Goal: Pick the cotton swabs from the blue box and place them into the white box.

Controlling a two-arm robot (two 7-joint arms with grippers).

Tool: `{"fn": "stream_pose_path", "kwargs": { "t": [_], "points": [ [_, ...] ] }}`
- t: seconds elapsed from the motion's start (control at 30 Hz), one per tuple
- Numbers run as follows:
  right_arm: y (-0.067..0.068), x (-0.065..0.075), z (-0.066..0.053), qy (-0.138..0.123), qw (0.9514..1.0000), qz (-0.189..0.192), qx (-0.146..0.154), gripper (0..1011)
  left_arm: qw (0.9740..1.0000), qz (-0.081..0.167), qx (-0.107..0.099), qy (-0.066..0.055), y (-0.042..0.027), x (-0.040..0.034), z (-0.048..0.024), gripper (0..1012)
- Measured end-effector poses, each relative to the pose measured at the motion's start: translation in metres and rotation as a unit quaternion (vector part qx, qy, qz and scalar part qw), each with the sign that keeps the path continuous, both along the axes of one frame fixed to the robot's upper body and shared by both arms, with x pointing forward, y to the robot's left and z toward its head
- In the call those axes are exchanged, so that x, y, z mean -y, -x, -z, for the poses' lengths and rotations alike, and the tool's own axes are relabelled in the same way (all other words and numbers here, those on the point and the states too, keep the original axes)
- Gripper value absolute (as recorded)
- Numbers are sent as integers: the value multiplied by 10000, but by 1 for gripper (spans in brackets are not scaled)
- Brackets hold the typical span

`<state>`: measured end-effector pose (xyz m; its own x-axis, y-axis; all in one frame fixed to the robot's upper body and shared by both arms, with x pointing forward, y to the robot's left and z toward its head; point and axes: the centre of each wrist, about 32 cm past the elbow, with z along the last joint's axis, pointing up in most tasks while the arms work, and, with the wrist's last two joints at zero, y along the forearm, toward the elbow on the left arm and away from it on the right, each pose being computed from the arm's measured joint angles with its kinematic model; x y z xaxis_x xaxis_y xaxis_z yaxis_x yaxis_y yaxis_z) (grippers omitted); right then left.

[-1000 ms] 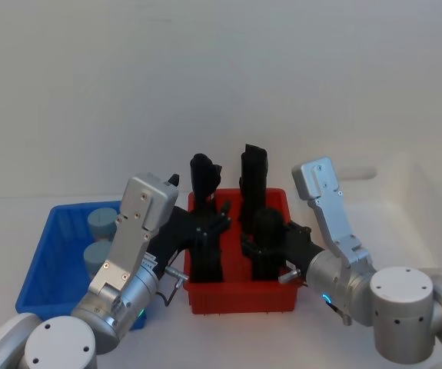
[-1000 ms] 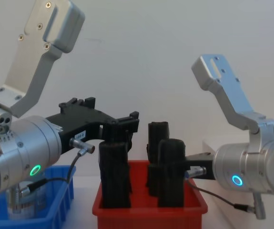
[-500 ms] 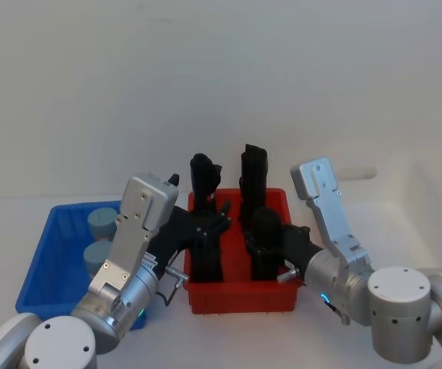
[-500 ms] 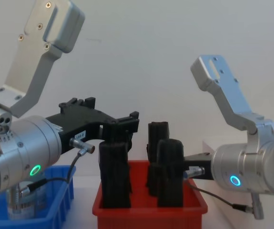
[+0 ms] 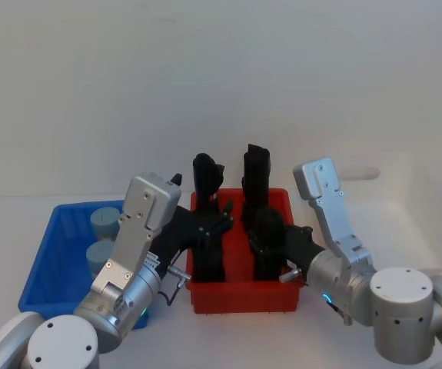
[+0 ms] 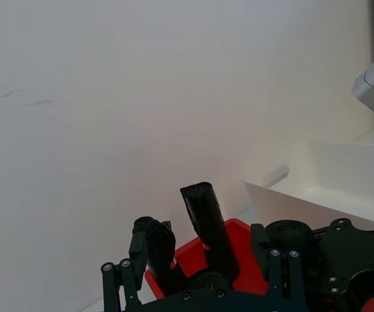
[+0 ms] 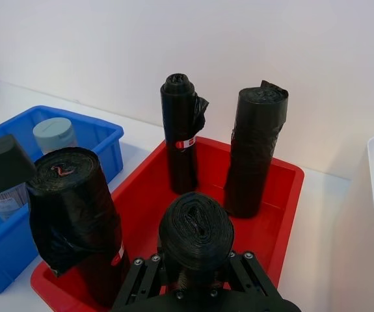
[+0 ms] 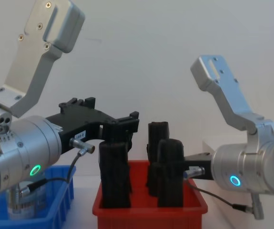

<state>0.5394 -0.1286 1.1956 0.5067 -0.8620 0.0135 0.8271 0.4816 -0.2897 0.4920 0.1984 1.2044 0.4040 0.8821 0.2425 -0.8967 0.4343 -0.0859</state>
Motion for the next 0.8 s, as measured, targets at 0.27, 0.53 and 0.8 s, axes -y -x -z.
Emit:
{"fn": "stream_pose_path", "kwargs": {
  "t": [0.27,0.53,0.8],
  "points": [
    [44,49,-25,-144,9997,150,143,364,10000,0,0,0,0,0,0,1004],
    [101,111,-133,-440,9971,373,490,365,10000,0,0,0,0,0,0,1004],
    [148,186,-294,-690,9911,609,967,364,10000,0,0,0,0,0,0,1004]
  ]
}}
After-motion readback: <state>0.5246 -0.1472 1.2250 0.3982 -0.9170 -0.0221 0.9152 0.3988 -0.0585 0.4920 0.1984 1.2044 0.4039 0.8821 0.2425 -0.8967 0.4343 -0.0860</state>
